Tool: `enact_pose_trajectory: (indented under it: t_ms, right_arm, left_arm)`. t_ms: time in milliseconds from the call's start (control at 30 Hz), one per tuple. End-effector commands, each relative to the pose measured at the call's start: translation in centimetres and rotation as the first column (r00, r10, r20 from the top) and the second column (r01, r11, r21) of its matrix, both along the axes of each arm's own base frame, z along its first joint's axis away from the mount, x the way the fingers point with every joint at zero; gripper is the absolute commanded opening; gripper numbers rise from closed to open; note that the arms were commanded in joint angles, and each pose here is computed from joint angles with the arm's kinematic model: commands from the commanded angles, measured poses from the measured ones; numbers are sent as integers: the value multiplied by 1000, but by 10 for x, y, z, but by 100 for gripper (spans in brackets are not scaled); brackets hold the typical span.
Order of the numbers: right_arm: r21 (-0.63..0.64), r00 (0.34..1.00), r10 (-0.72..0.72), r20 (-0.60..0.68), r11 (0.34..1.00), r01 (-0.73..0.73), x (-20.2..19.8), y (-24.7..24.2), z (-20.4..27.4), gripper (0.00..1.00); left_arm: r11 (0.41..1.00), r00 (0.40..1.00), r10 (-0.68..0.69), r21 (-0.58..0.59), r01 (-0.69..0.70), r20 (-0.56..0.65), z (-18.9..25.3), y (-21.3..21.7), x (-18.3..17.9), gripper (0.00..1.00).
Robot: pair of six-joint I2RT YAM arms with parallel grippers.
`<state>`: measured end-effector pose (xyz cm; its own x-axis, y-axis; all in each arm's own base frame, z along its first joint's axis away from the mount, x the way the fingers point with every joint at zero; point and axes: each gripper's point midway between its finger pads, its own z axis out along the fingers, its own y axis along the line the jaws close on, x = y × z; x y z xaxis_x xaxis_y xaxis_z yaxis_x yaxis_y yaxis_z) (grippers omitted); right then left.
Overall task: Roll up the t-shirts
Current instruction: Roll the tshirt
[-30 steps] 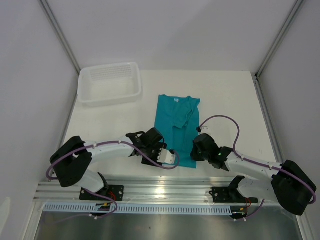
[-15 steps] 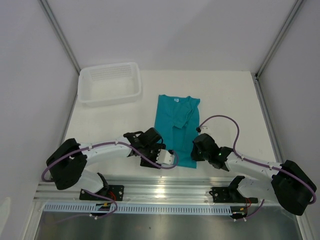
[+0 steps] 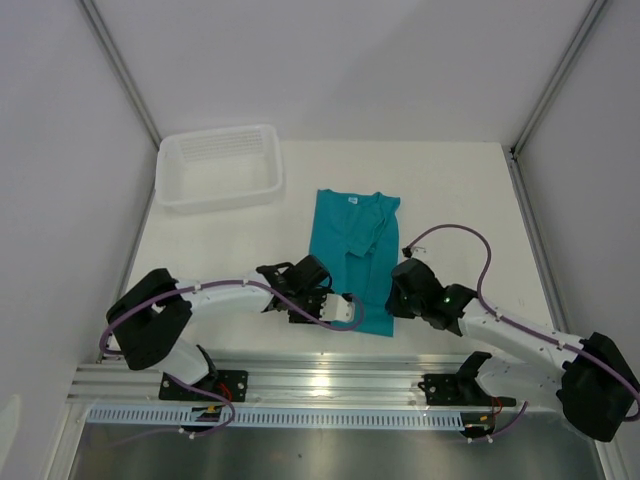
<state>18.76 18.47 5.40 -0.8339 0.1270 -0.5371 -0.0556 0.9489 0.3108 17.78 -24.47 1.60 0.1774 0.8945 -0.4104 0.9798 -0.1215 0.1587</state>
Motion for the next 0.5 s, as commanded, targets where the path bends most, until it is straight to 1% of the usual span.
enact_pose_trajectory:
  t_ms: [0, 67, 100, 167, 200, 233, 267, 300, 333, 467]
  right_arm:
    - [26, 983, -164, -85, 986, 167, -9, -11, 17, 19]
    - [65, 977, -159, -139, 983, 169, -21, -8, 16, 21]
    - [77, 965, -191, -180, 975, 208, -28, -8, 13, 22]
    - [82, 950, -208, -234, 969, 232, -41, -12, 3, 23]
    - [115, 939, -237, -247, 956, 272, -44, -11, 3, 22]
    - [134, 937, -241, -252, 950, 281, -49, -9, 1, 23]
    - [155, 933, -254, -255, 942, 299, -50, -8, -1, 25]
    - [198, 920, -286, -267, 918, 343, -51, -7, -5, 28]
    - [214, 915, -299, -271, 908, 360, -51, -6, -8, 30]
    - [289, 907, -319, -274, 872, 394, -47, 2, -14, 34]
  left_arm:
    - [999, 1000, 25, 28, -25, -8, -9, 6, -3, 40]
    - [999, 1000, 26, 23, -26, -5, -9, 6, -3, 38]
    - [999, 1000, 27, 22, -27, -7, -9, 7, -4, 38]
    - [999, 999, 32, 17, -32, -4, -8, 7, -4, 40]
    - [999, 999, 35, 16, -35, -4, -8, 7, -4, 42]
    - [999, 999, 41, 17, -41, -5, -8, 8, -4, 46]
    - [999, 999, 44, 12, -44, 1, -7, 8, -4, 48]
    - [999, 999, 45, 9, -45, 0, -7, 9, -5, 50]
    - [999, 999, 47, 11, -47, 0, -8, 10, -5, 52]
    - [998, 998, 55, 16, -55, -4, -9, 14, -8, 54]
